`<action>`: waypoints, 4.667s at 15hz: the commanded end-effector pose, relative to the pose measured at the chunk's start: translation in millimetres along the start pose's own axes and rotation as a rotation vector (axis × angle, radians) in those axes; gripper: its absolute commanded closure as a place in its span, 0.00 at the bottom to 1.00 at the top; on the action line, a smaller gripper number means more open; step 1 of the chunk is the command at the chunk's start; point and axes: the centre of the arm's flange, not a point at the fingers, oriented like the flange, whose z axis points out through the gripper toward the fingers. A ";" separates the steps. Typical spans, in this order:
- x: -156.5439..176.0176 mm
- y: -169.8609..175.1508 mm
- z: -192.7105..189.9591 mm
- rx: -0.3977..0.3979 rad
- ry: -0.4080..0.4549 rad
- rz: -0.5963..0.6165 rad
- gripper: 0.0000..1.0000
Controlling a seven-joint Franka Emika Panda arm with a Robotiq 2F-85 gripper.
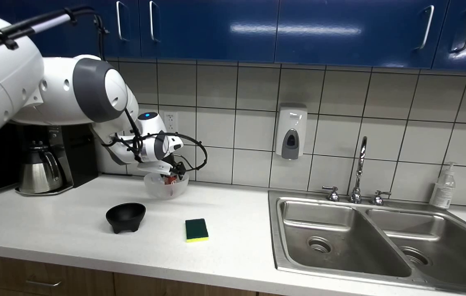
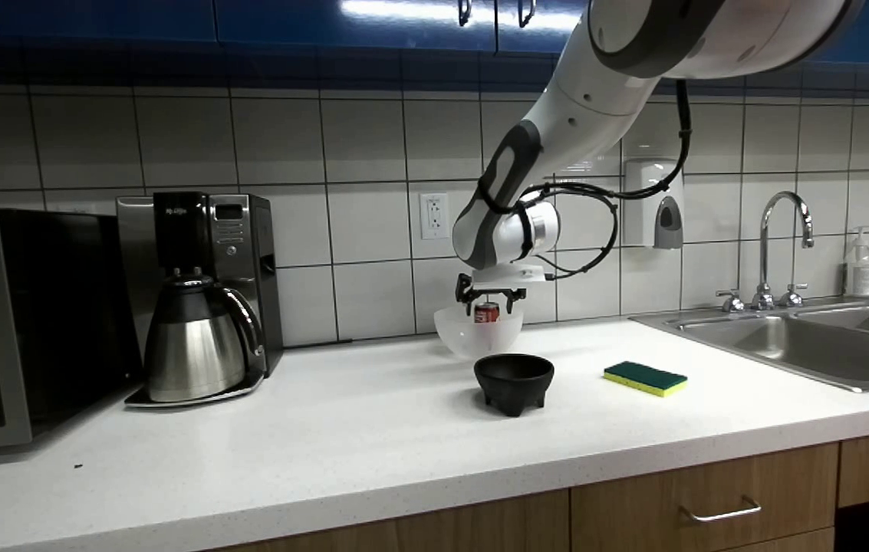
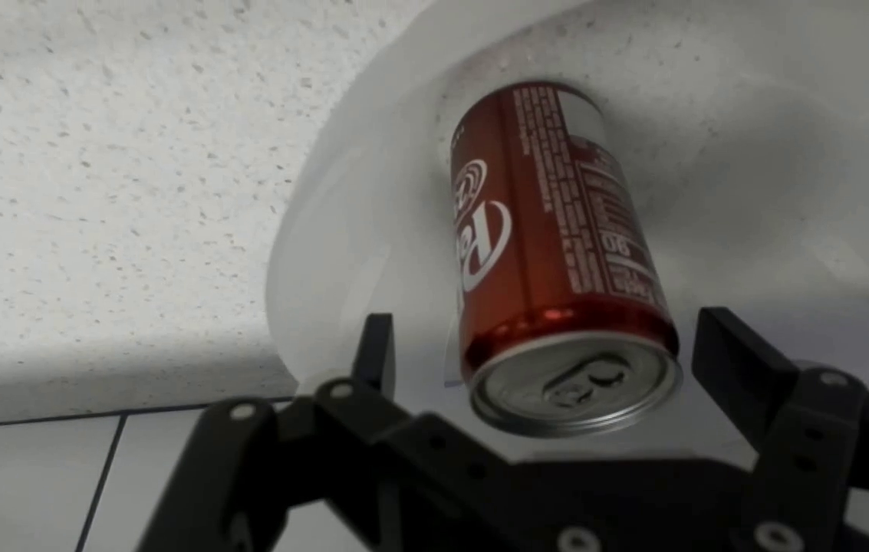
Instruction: Pick up the brown dr pepper can from the clear bowl and put it on the kitchen counter
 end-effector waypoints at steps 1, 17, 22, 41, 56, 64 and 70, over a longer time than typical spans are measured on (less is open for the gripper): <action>7.2 -2.9 5.0 -0.003 -0.012 0.015 0.00; 1.2 -1.8 10.3 -0.004 -0.036 0.019 0.62; -0.2 -2.3 4.7 0.000 -0.032 0.018 0.62; 37.9 -2.1 -71.9 0.042 0.030 0.030 0.62; 15.1 75.8 -120.7 -0.014 -0.013 0.046 0.62; -32.1 121.1 -141.0 -0.042 -0.058 0.053 0.62; -71.6 139.3 -129.3 -0.058 -0.096 0.073 0.62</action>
